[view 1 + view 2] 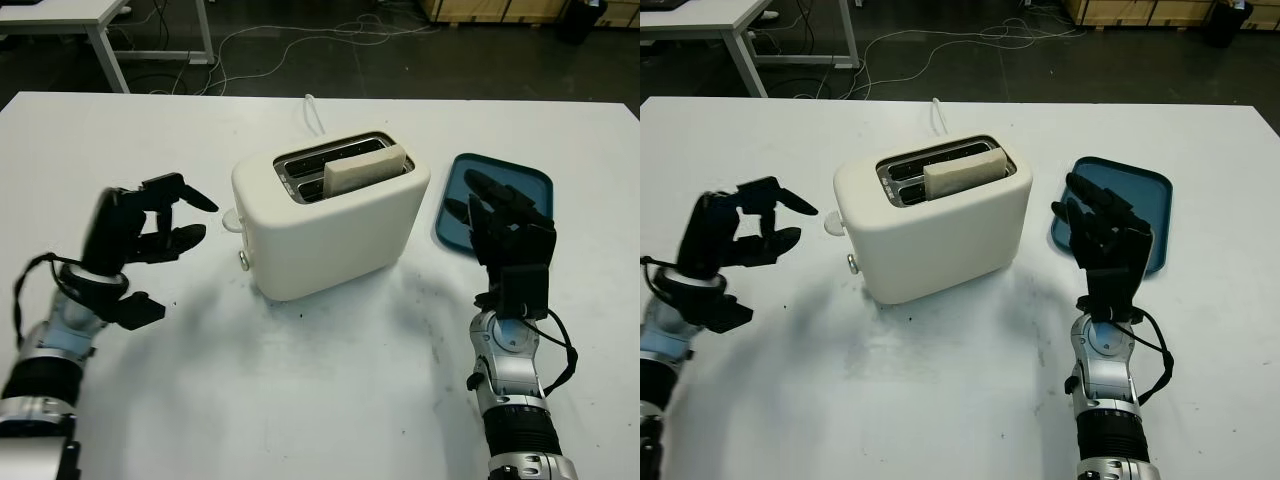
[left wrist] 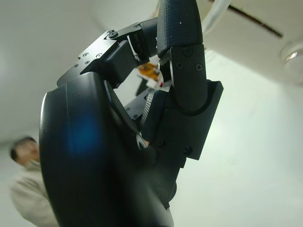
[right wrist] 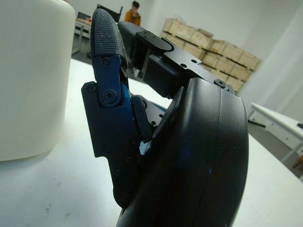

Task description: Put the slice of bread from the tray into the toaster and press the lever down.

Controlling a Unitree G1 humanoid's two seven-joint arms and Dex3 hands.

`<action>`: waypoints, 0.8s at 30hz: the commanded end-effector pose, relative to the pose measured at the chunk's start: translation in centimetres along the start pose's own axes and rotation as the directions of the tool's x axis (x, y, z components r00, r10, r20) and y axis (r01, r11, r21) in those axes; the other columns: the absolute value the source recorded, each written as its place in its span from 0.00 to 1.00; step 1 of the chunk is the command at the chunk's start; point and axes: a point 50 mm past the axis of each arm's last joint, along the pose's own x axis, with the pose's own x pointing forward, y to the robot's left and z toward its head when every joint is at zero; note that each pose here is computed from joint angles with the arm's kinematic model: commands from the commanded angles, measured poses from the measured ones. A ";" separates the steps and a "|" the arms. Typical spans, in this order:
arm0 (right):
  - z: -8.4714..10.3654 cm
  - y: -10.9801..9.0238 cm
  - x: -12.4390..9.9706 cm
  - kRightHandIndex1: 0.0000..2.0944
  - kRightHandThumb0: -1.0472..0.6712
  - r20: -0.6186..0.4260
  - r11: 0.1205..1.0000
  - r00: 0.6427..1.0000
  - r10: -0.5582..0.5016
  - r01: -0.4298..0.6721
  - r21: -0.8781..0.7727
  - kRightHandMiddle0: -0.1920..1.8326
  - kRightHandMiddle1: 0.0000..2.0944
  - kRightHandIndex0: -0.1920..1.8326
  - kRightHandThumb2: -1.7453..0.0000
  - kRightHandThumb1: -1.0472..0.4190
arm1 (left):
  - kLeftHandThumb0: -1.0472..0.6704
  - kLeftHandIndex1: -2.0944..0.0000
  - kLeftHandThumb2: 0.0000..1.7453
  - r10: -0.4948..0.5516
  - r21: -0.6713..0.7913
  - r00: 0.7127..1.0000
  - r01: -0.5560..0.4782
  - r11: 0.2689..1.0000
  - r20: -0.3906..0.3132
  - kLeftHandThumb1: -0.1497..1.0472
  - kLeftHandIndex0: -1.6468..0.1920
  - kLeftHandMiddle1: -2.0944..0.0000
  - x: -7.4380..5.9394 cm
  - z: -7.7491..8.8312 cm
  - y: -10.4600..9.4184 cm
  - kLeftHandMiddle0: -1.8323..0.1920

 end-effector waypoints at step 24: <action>0.1 -0.1 0.1 0.00 0.24 0.018 1.000 1.000 -0.004 0.004 -0.001 0.61 0.00 0.68 0.90 0.09 | 0.15 0.38 0.47 -0.326 0.398 0.935 0.248 0.883 0.142 0.89 0.90 0.17 1.4 -0.5 -1.3 0.19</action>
